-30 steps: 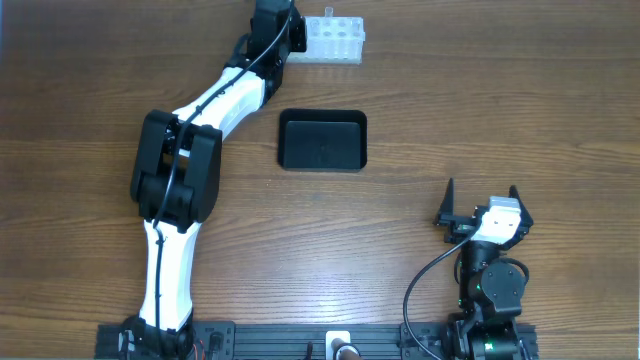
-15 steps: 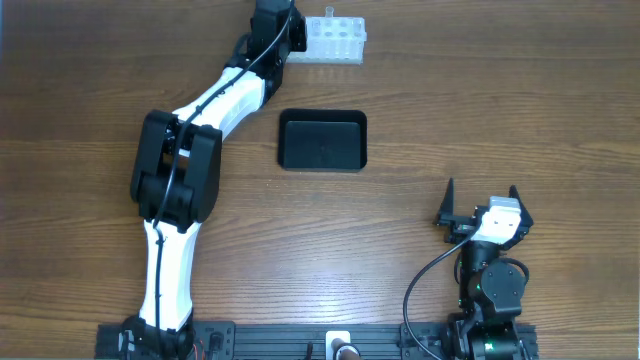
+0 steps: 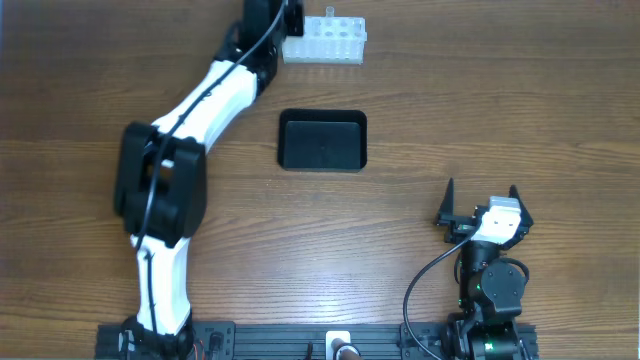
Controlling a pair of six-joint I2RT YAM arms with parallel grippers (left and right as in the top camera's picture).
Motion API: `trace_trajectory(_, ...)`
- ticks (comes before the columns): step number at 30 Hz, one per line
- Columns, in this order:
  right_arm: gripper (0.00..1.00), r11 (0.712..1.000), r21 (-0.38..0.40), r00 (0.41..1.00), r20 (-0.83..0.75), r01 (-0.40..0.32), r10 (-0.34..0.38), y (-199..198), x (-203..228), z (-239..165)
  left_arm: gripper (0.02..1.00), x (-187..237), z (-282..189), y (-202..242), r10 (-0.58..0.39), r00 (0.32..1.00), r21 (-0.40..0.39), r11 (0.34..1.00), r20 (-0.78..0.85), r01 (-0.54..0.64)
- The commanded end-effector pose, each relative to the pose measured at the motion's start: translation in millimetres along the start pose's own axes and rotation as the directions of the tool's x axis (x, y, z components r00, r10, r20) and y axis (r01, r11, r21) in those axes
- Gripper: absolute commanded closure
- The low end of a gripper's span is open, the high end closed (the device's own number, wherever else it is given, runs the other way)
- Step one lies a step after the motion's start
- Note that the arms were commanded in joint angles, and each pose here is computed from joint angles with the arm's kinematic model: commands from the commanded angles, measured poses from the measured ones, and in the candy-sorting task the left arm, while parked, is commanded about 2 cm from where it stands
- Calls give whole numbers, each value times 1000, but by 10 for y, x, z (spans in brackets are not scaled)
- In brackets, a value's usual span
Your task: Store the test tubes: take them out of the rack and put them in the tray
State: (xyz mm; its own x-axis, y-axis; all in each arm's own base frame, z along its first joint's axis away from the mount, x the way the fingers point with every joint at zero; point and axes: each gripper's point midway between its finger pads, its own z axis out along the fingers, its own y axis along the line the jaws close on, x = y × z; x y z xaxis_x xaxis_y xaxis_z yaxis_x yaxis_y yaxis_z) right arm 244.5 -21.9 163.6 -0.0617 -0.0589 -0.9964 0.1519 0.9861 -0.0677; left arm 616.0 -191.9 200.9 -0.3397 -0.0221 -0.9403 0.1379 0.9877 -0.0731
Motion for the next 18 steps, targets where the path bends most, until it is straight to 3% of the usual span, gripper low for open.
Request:
trace_trajectory(1,7,1000,3,1000,-1,1,-1,-7,18,0,904,-1086,-724,-42,18,984,18,1000,175,-22)
trace_trajectory(4,9,1000,3,1000,-1,1,-1,-7,19,0,923,-1196,-1009,-84,25,989,36,999,145,-30)
trace_trajectory(7,9,1000,3,1000,-1,1,-1,-7,19,0,928,-1038,-1251,-176,-3,1000,64,998,28,1)
trace_trajectory(12,7,1000,3,1000,-1,1,-1,-7,18,0,943,-348,-1475,-286,-108,959,18,993,-262,117)
trace_trajectory(18,7,1000,3,1000,-1,1,-1,-7,17,0,945,580,-1513,-412,-153,858,-64,988,-490,139)
